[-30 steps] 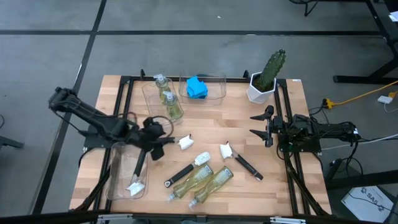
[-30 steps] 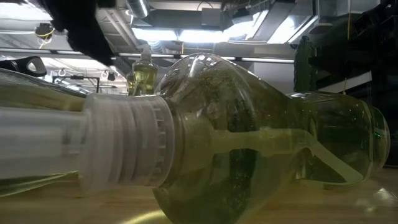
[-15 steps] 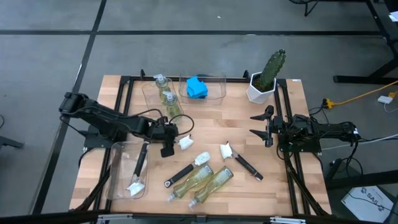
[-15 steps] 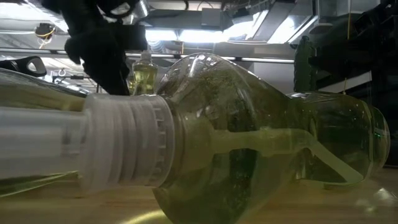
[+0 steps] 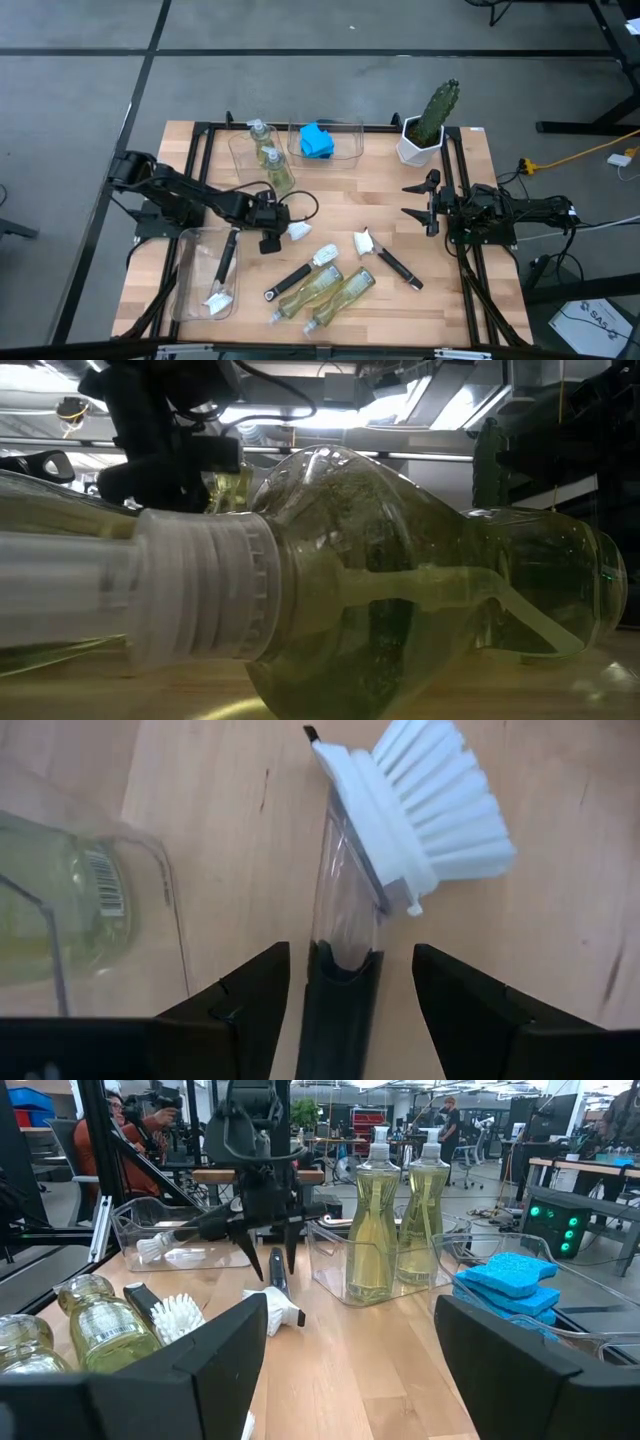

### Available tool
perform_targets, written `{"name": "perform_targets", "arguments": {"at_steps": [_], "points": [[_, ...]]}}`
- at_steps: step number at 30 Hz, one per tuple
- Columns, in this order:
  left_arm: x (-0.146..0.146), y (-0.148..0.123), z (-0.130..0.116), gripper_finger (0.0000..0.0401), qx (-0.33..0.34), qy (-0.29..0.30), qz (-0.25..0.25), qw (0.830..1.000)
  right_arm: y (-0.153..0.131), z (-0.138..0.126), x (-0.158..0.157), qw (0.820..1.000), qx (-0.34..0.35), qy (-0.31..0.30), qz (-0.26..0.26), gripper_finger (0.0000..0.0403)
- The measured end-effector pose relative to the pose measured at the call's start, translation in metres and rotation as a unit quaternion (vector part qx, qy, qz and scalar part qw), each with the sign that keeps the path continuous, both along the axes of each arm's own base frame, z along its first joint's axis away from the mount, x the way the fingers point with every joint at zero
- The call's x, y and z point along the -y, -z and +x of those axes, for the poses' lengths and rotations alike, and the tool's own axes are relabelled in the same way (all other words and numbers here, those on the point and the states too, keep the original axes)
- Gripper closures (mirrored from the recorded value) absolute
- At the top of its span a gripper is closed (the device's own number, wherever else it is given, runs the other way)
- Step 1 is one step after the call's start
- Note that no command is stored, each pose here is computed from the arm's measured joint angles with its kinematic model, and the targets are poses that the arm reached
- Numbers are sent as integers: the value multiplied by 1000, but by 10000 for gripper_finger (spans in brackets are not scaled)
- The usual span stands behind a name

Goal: Pick & Place Kitchen Sink Supplies
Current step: Put the dish brush into the bottom transparent bin

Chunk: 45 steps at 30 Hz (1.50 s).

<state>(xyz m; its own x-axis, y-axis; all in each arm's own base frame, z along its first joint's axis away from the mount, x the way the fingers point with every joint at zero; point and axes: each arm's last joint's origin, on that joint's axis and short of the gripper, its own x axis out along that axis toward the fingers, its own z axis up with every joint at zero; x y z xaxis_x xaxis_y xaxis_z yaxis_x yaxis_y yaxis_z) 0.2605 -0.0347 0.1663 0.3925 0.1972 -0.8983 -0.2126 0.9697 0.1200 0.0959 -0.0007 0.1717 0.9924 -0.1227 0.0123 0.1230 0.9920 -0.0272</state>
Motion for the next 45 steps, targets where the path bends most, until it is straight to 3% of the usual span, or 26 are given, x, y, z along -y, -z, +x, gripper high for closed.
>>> {"name": "perform_targets", "arguments": {"at_steps": [9, 23, 30, 36, 41, 45], "points": [[-1, 5, 2, 194, -10, -6, 13, 1000, 0, 0, 0, 1000, 0, 0, 0, 118], [-6, 6, 2, 194, -15, -22, -31, 999, 0, 0, 0, 1000, 0, 0, 0, 118], [15, 5, 3, 194, -15, 64, -6, 998, 0, 0, 0, 1000, 0, 0, 0, 118], [35, -18, 15, 194, 23, 99, 8, 995, 0, 0, 0, 1000, 0, 0, -1, 118], [43, -23, 15, 194, 17, 185, 50, 981, 0, 0, 0, 1000, 0, 0, -1, 118], [39, -23, 16, 194, 14, 182, 66, 981, 0, 0, 0, 1000, 0, 0, -1, 118]]}}
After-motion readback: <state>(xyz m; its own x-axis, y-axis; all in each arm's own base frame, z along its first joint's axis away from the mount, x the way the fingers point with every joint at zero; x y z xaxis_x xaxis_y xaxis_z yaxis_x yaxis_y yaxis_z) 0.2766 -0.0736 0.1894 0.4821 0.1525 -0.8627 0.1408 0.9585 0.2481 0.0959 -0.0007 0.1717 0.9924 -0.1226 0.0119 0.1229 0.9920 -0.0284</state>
